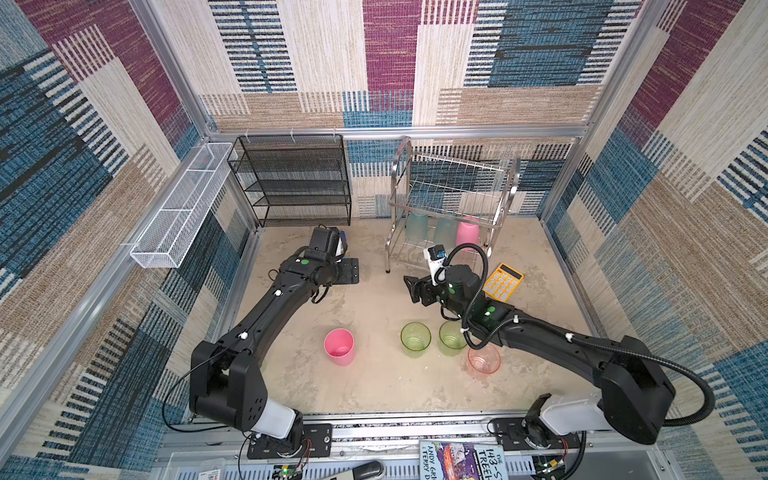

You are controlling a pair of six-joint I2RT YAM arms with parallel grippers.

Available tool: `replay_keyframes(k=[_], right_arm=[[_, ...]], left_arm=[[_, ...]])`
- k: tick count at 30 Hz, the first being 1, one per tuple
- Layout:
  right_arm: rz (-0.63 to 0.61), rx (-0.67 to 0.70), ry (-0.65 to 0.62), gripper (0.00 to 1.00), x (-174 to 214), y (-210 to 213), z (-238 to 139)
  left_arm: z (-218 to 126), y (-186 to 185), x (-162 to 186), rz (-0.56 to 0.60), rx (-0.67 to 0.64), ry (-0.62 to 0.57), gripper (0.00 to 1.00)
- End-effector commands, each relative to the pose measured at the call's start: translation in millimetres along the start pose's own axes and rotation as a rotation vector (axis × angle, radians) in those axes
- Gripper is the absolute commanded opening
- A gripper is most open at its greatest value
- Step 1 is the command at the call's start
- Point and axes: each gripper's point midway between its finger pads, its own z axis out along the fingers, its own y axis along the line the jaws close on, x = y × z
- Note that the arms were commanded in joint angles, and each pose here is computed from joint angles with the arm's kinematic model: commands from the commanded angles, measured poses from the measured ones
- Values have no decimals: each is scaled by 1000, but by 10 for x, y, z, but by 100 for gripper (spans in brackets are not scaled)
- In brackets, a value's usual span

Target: Load the cups into the dish rack

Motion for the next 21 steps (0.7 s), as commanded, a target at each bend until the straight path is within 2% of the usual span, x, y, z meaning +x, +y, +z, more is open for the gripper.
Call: replay_keyframes(k=[1, 8, 12, 15, 21], right_arm=[[59, 21, 106, 87, 257, -72, -160], [69, -11, 135, 86, 378, -52, -257], [98, -25, 169, 86, 491, -25, -207], [135, 9, 192, 84, 570, -81, -188], [177, 5, 199, 83, 544, -82, -252]], left_arm=[[-127, 80, 54, -54, -71, 56, 83], [-481, 283, 347, -95, -169, 140, 82], [-615, 291, 608, -119, -153, 170, 80], [-683, 126, 759, -104, -105, 180, 79], [-771, -407, 915, 20, 4, 202, 78]])
